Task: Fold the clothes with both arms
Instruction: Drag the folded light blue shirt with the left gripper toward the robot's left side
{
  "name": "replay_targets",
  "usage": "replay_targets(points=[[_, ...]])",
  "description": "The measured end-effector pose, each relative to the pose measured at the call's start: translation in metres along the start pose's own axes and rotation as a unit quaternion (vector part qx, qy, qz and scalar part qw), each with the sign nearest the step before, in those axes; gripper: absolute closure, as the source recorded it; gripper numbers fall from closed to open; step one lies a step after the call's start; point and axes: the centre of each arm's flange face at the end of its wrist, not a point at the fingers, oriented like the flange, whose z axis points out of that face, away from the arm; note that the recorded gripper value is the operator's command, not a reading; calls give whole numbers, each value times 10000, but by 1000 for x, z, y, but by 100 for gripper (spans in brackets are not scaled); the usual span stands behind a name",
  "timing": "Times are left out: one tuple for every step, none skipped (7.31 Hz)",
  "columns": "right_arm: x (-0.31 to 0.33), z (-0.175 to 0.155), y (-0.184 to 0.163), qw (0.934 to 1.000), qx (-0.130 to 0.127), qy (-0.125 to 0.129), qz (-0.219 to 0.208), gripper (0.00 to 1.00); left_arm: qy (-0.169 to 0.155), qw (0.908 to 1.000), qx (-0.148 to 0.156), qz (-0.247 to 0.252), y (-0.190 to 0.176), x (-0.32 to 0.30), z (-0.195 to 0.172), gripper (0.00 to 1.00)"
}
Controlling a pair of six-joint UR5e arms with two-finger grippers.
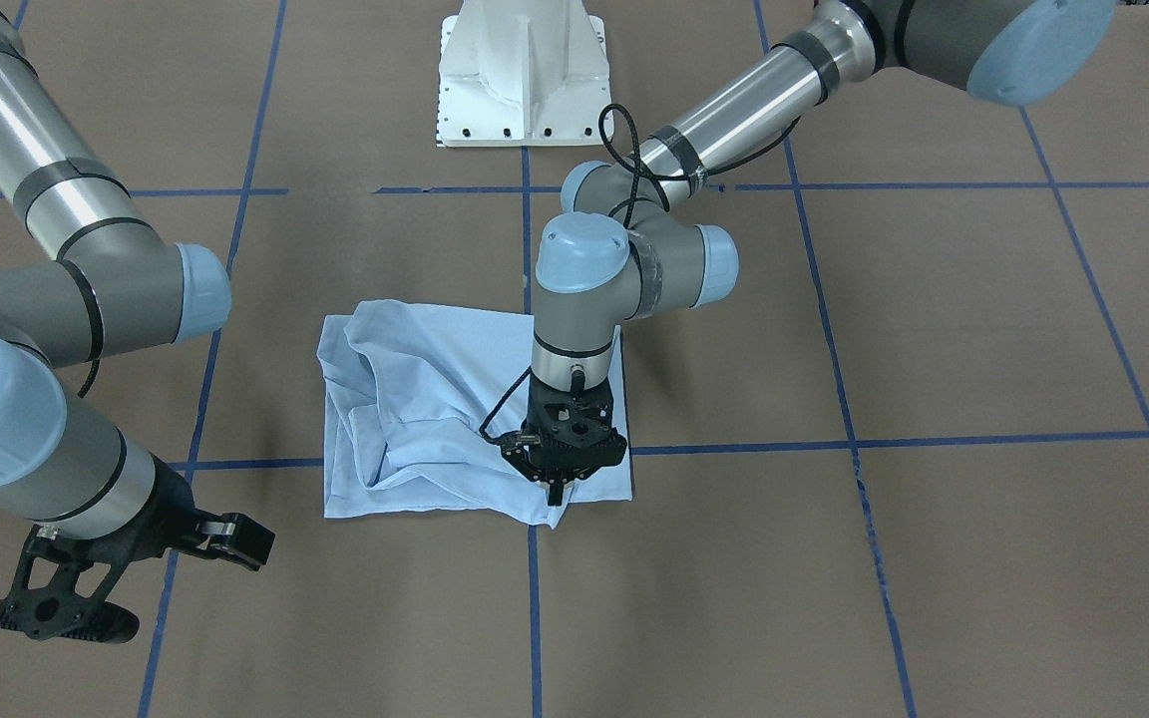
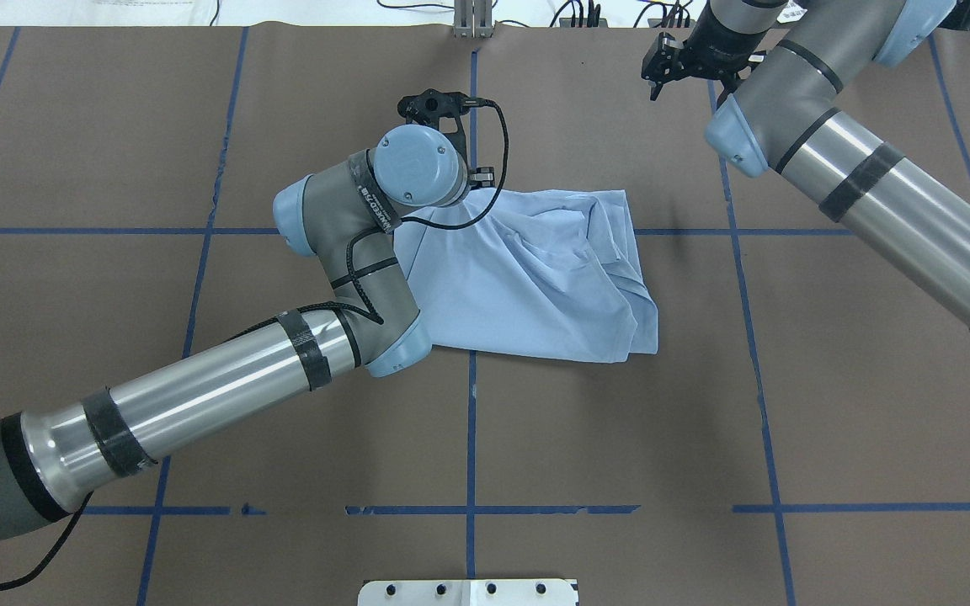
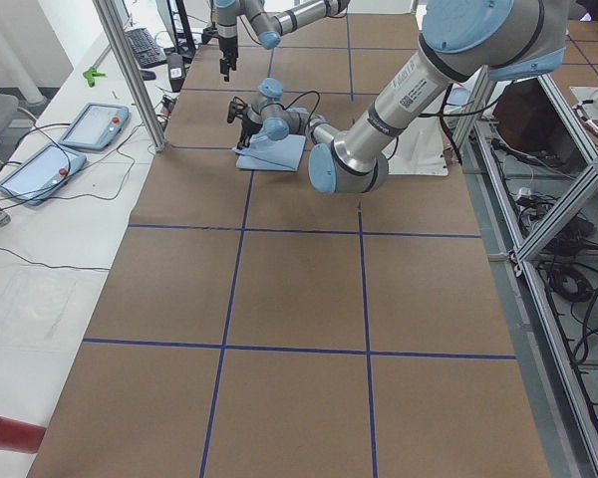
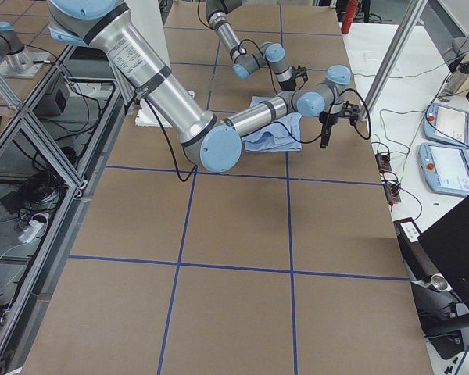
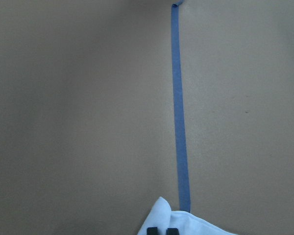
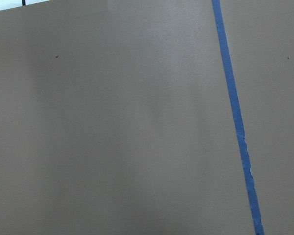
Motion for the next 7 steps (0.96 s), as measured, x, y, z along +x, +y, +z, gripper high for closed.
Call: replay_targets(points=[[1,1,0,10000,-2,5,4,0,-104,9999,11,41,-8,-6,1,100],[2,2,0,10000,-7,13,7,0,-276,9995,24,162,-21,-16,2,100],[4,3,1,10000,-14,22,15,0,-468,9985,20,291,-32,-27,4,100],[5,4,1,10000,-17,28,22,0,-637,9972,9,397,-41,-39,7,100],[6,5,1,10000,-21,33,27,0,-760,9959,8,492,-50,-47,7,100],[8,6,1,10000,-26,40,34,0,-813,9952,30,553,-61,-52,4,100],[10,7,1,10000,-33,50,42,0,-800,9951,69,570,-69,-53,-2,100]])
